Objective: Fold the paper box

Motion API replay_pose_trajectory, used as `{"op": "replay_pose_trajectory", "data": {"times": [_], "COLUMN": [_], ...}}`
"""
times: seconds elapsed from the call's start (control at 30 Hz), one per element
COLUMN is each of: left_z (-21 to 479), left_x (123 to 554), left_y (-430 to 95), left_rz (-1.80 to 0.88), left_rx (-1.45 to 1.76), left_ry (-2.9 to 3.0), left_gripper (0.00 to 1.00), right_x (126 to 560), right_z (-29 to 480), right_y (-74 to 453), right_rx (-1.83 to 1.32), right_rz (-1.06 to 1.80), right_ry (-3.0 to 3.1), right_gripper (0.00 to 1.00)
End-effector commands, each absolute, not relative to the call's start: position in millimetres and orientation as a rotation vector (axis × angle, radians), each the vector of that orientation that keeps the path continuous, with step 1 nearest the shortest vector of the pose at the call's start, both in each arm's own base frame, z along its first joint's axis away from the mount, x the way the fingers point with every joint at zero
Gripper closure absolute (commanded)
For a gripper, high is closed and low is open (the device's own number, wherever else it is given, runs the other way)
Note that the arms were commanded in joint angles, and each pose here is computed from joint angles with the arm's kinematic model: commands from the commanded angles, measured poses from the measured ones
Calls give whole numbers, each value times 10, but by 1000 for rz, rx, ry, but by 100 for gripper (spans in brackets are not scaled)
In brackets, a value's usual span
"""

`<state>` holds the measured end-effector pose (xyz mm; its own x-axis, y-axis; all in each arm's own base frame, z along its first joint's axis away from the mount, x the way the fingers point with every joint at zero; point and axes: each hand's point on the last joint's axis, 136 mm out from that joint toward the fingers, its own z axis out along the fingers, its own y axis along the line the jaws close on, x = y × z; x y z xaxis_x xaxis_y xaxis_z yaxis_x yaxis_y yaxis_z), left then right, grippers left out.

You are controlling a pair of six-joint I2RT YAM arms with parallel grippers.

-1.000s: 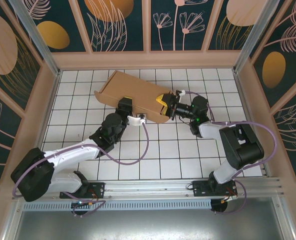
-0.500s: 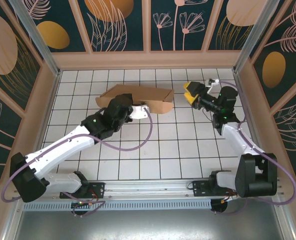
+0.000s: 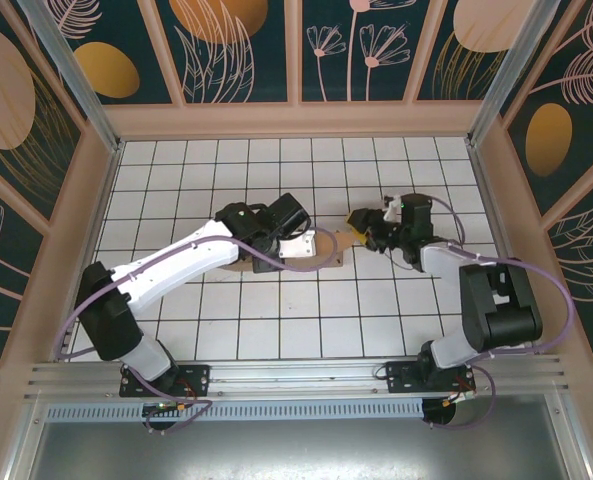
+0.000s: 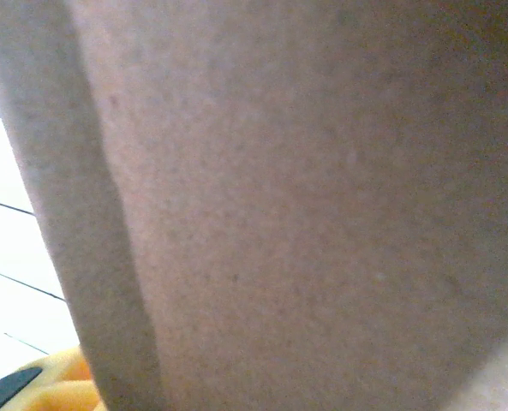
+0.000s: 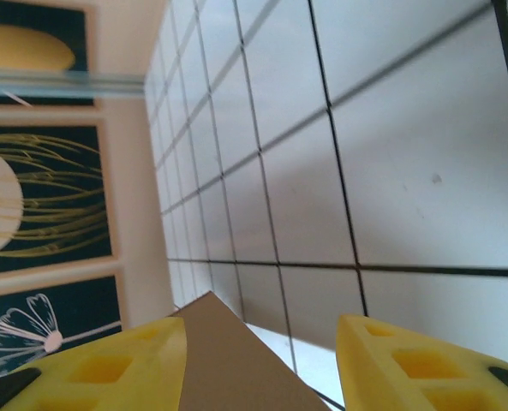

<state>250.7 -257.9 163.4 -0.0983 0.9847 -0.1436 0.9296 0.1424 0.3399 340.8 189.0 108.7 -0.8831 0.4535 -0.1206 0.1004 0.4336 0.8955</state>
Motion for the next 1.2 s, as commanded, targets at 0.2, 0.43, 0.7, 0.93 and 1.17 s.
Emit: {"op": "replay_pose_trajectory", "data": {"times": [0.2, 0.43, 0.7, 0.93, 1.17], "left_z": [1481, 1316, 1109, 924, 1054], "left_x": [2572, 2765, 2765, 2747, 3007], "left_y": [-2895, -3132, -3182, -3135, -3238], "left_rz": [125, 116, 68, -9, -70], "left_rx": [1851, 1836, 1803, 1762, 1714], "left_ry": [2180, 2179, 2208, 2156, 2174], "left_gripper": [48, 39, 38, 38, 44], "right_x": [3294, 3316, 3458, 3635, 3615], "right_z": [746, 655, 892, 1430, 2173], "right_y": [2261, 2265, 1953, 1477, 1492], "right_rx": [404, 386, 424, 439, 330], "right_rz": [1524, 1480, 1319, 1044, 1087], "right_ry": [2417, 2463, 2409, 2302, 2205], "right_gripper": [52, 52, 48, 45, 48]}}
